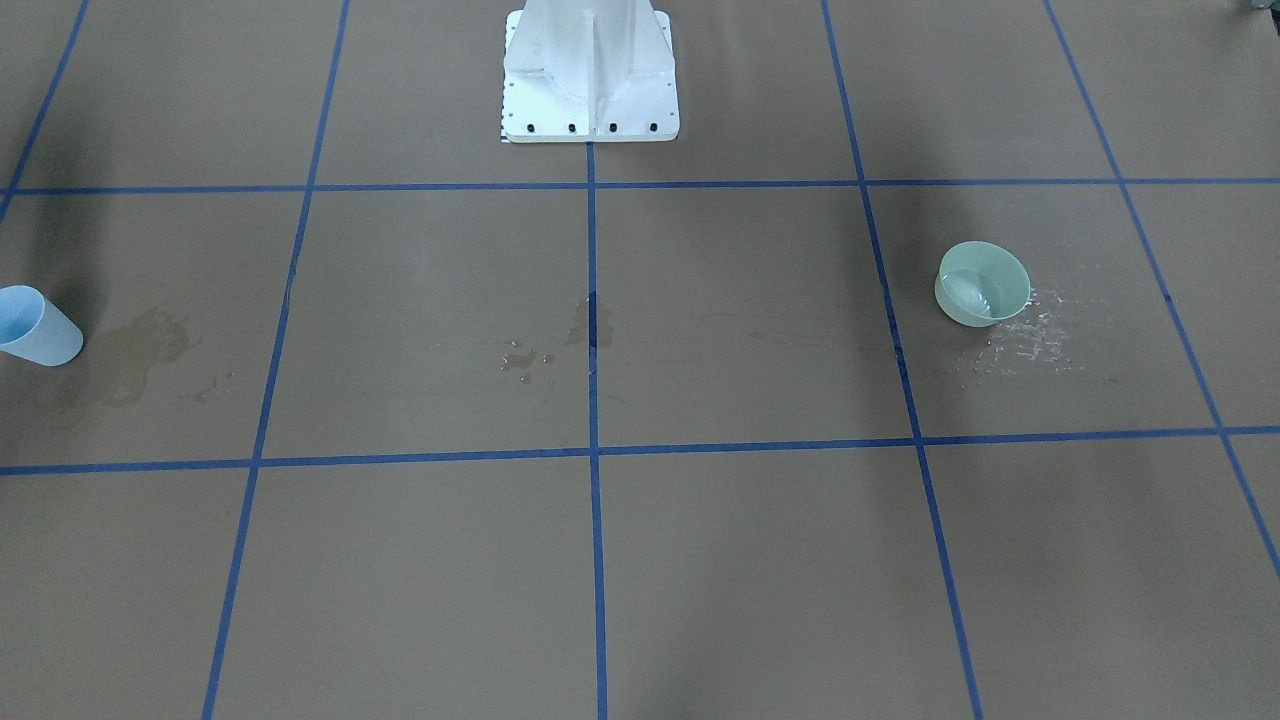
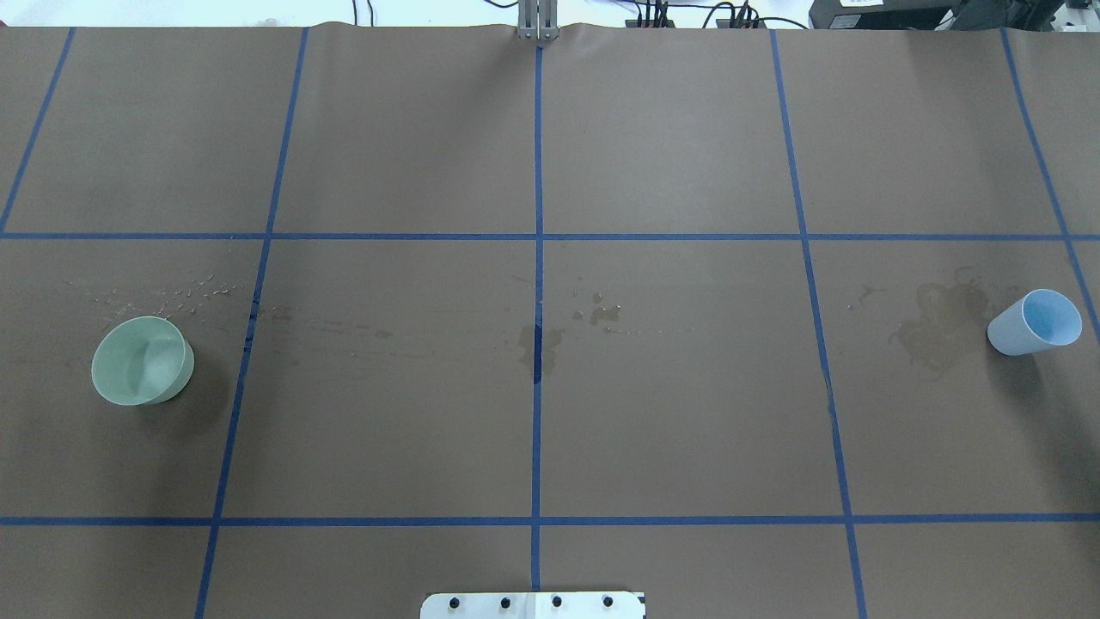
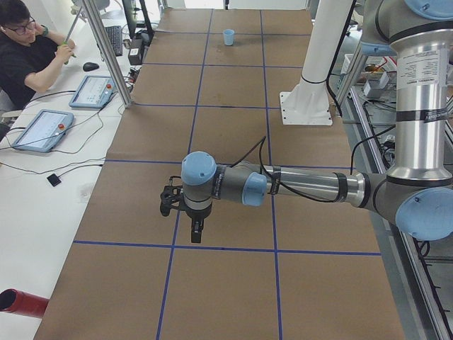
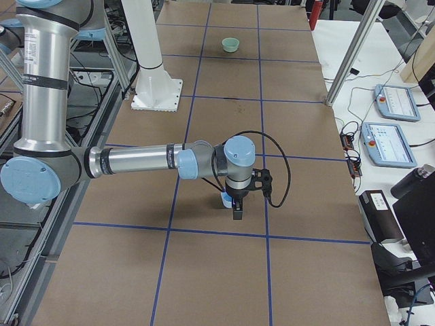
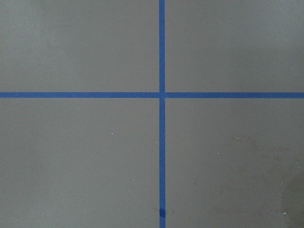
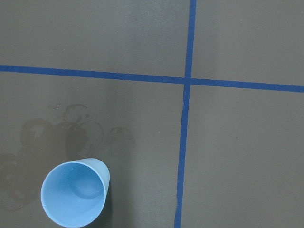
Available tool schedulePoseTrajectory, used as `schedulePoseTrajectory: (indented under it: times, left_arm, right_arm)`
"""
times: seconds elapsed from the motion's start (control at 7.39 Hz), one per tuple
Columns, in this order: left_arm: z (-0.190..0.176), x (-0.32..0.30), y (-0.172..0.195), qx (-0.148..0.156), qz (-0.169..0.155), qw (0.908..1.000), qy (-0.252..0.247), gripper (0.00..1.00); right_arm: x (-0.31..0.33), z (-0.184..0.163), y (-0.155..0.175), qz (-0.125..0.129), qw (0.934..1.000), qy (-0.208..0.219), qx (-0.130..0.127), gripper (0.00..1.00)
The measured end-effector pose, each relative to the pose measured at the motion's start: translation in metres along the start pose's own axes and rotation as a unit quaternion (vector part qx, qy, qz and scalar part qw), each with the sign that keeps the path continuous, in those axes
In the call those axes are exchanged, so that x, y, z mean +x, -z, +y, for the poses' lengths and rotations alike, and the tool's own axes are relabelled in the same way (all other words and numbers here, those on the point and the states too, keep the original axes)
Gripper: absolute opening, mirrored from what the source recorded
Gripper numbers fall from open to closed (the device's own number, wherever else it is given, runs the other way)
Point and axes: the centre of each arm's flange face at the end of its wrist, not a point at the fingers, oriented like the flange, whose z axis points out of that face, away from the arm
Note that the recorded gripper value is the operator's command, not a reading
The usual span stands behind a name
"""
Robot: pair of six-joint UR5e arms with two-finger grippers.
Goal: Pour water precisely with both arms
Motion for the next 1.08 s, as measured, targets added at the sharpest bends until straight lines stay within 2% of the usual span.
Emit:
schedulePoseTrajectory:
  times: [0.54,0.81,1.08]
  left_arm:
    - [-0.002,0.0,0.002,0.003,0.002,1.0,0.001,1.0]
    - [0.001,0.014,0.016,0.015,0.012,0.9997,-0.012,1.0]
    - [-0.001,0.034,0.029,0.031,0.035,0.9985,-0.029,1.0]
  right_arm:
    - [-0.003,-0.005,0.002,0.0,1.0,0.002,0.003,1.0]
    - [-0.004,-0.006,0.003,-0.001,1.0,0.003,0.004,1.0]
    - [-0.005,-0.007,0.005,-0.002,1.0,0.005,0.006,1.0]
